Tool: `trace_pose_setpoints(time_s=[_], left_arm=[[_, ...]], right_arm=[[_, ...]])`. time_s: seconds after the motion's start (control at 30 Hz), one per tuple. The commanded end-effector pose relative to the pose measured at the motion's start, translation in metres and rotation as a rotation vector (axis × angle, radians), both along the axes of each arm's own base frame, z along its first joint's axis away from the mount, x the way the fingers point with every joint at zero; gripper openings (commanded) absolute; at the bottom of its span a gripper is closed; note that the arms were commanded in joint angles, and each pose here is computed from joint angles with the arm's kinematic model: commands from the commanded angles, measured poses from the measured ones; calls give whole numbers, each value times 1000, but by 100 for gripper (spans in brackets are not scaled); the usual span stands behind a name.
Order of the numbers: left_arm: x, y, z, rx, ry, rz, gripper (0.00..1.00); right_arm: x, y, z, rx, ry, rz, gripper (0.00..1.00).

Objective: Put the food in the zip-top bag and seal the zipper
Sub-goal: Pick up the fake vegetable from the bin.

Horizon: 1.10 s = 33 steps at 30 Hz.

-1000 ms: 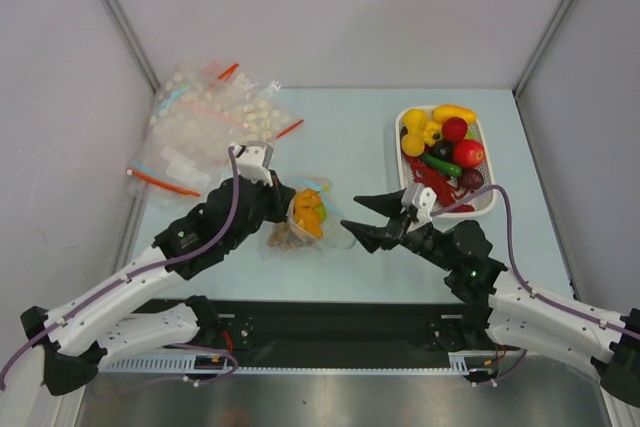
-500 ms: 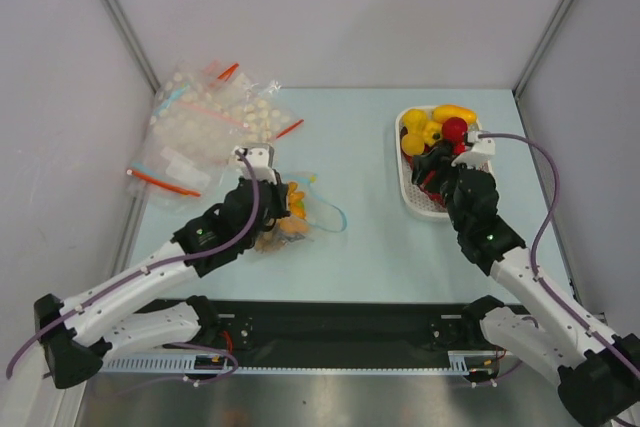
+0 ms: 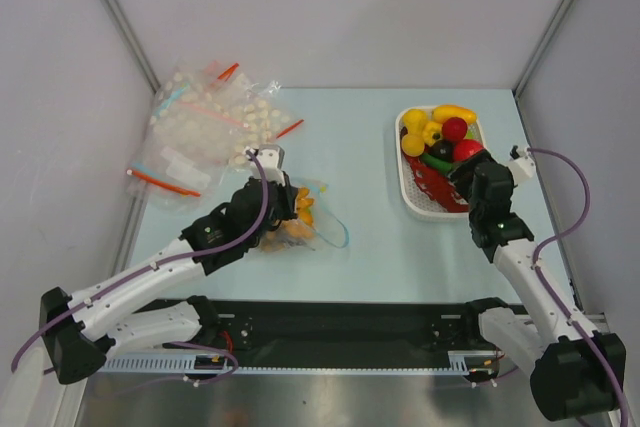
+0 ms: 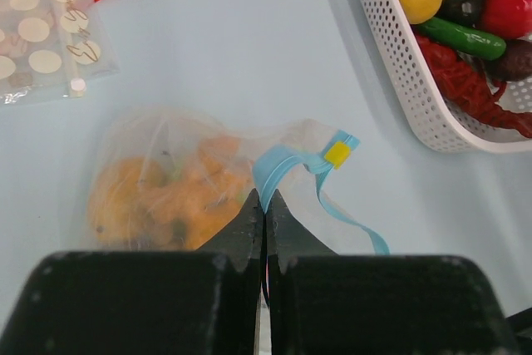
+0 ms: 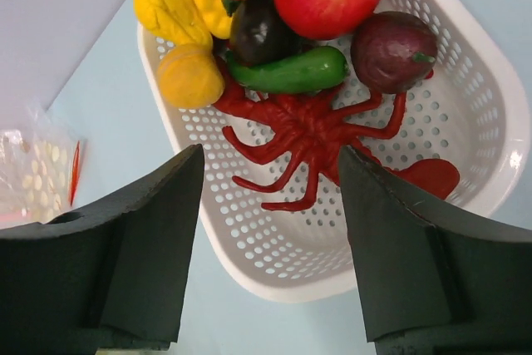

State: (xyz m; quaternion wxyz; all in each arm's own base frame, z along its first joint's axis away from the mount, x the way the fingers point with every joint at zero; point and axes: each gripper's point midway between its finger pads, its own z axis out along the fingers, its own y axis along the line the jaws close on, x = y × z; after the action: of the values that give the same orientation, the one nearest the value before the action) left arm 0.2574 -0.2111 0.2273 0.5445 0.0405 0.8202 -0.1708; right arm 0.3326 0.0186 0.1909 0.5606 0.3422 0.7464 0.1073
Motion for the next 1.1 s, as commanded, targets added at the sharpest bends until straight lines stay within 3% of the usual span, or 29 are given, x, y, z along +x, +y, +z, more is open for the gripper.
trace_pose_setpoints(time_s=[0.0,0.13,0.37,1.07], left_arm=[[-3,-10,24,-71,-51,-66,0],[-7,-11,29,-90,-68,-93,1],[-13,-12,33,-118,-92,-126,0],[-12,-10,27,-93,-80,-116,0]], right_arm=[[2,-5,3,134,-46,-91,69],[0,-25,-10,182,-37,-254,69],[31,-11,-18,293,-65,-247,66],[89,-28,-60,230,-11,-402,66]])
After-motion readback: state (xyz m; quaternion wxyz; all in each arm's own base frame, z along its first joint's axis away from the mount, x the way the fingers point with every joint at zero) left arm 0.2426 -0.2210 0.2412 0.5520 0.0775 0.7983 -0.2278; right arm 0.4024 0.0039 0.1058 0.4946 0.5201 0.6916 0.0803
